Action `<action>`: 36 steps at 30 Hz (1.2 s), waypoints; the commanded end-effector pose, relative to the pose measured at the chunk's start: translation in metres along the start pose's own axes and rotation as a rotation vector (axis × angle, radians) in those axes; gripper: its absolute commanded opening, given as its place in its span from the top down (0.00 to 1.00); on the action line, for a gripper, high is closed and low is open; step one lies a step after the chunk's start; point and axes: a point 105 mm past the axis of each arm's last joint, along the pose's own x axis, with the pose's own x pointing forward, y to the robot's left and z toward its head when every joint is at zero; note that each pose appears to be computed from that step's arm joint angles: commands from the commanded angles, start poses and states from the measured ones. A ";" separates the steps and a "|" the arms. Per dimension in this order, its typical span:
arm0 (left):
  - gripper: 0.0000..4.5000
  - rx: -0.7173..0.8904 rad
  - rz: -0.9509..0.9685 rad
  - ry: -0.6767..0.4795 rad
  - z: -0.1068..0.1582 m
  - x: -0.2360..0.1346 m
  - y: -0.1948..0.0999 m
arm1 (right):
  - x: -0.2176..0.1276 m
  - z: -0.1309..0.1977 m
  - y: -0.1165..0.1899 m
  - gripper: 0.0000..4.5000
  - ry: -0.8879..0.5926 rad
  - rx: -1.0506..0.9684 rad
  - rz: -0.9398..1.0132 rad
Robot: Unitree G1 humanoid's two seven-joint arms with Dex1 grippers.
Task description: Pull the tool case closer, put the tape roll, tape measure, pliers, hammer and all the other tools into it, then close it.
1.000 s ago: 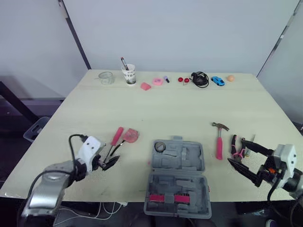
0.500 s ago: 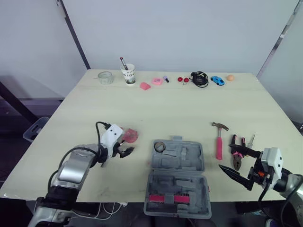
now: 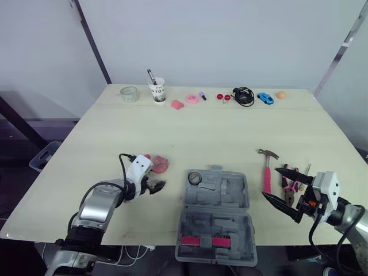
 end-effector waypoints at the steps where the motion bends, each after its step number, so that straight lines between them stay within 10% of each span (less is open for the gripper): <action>1: 0.02 0.020 0.025 -0.078 0.018 -0.006 0.008 | 0.002 0.012 0.001 0.00 -0.025 -0.035 0.008; 36: 0.02 -0.051 0.055 -0.057 0.009 0.008 0.014 | -0.002 -0.003 0.003 0.00 -0.012 -0.032 -0.014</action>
